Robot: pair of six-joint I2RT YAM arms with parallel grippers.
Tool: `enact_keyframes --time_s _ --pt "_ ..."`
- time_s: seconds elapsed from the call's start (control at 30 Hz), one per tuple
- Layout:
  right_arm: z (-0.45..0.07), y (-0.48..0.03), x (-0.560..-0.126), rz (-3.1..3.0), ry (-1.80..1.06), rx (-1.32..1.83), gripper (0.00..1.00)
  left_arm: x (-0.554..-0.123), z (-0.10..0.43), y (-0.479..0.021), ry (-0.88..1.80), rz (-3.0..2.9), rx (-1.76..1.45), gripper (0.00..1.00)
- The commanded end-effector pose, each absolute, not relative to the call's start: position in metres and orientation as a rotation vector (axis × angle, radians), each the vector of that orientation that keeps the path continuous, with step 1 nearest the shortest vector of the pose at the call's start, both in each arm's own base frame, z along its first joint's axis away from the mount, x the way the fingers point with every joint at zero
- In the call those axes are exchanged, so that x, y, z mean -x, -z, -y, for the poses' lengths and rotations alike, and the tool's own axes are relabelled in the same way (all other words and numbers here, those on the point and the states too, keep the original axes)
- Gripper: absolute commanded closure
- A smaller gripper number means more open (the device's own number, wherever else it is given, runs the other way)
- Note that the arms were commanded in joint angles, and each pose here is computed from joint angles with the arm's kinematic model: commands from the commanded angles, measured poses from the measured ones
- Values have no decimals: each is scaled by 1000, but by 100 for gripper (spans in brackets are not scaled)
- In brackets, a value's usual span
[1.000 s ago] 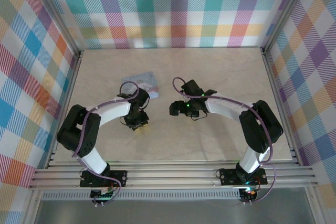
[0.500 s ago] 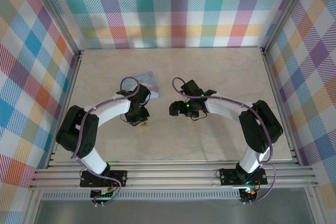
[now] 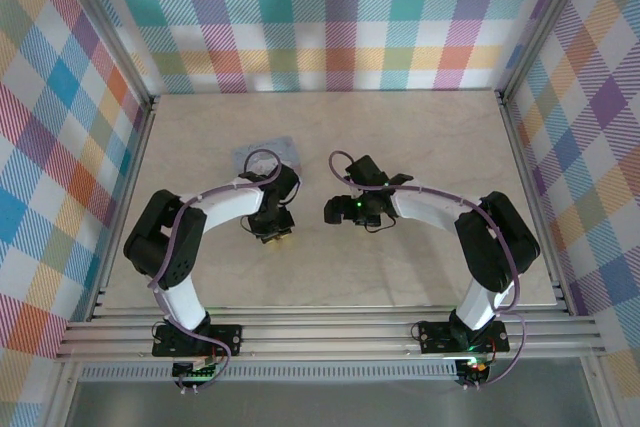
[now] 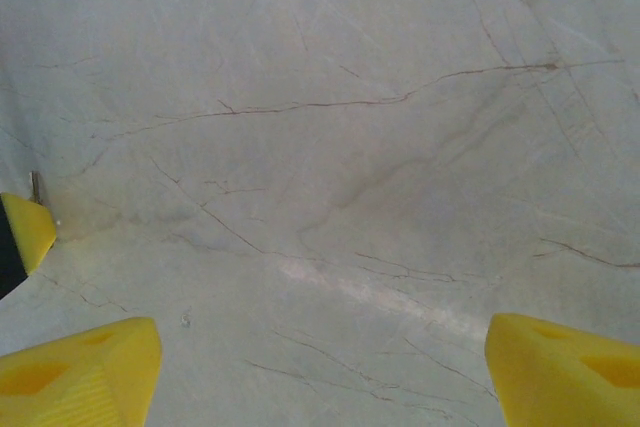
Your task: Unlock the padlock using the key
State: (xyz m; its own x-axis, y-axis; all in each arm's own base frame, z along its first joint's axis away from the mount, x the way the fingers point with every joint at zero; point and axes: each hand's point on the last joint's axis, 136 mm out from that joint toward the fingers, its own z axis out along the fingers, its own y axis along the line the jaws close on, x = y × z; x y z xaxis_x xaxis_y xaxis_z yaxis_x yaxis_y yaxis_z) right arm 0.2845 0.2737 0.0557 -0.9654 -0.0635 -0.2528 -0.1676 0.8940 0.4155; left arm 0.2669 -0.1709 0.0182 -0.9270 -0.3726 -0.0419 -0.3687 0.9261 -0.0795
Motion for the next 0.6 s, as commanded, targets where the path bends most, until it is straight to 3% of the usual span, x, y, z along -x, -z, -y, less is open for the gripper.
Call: enact_keyframes --time_s 0.0,0.4,0.57 --pt "-275 -65 -283 -2797 -666 177 16 -258 168 -9 39 -3063 572 73" --pt "-270 -68 -281 -2787 -660 158 15 -268 162 -21 -35 -3024 361 96" --pt "-265 -75 -282 -2764 -649 144 15 -272 164 -33 -15 -3003 251 99"
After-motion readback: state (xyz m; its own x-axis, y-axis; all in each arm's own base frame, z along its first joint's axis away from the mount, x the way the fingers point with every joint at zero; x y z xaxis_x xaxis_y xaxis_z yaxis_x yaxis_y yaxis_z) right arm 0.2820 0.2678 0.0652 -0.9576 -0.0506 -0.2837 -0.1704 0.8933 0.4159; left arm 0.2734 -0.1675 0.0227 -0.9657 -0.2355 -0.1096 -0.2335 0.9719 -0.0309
